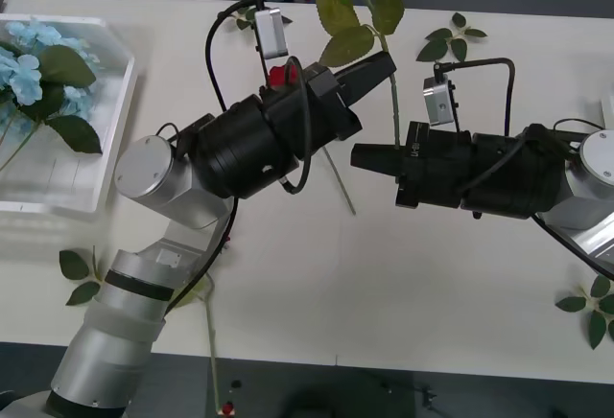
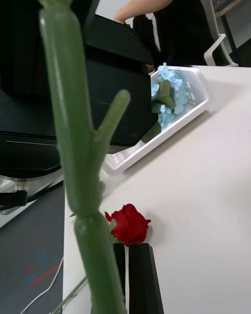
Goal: Put the red flowers into the right box and the blue flowers into the left box
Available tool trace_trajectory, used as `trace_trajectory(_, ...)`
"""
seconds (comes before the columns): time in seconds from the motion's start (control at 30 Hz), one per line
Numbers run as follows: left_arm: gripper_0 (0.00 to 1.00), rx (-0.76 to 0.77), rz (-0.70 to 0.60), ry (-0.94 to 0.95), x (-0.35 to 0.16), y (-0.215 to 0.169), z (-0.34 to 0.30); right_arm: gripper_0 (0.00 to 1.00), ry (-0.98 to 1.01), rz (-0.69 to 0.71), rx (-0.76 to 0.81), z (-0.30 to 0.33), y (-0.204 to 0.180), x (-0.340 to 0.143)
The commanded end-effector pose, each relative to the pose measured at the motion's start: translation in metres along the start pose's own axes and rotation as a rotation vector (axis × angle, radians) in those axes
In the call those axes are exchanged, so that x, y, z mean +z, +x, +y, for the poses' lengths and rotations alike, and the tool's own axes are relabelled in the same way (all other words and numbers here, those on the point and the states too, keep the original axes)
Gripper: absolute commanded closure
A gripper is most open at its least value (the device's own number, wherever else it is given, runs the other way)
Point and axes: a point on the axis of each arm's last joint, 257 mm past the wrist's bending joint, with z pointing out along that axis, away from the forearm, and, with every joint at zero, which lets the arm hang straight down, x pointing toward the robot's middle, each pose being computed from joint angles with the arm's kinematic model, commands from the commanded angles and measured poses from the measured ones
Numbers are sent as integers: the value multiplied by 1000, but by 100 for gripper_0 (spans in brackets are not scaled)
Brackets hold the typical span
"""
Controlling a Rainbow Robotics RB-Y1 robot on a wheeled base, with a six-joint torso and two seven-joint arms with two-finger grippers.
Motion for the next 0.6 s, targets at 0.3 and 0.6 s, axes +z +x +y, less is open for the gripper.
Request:
trace_trajectory(0.3, 27, 13, -1, -35, -52, -24, 18, 100, -21, -36, -29, 7, -21, 3)
trace_trajectory(0.6, 27, 92, 127, -215, -139, -38, 68, 100, 141, 21, -53, -43, -43, -58)
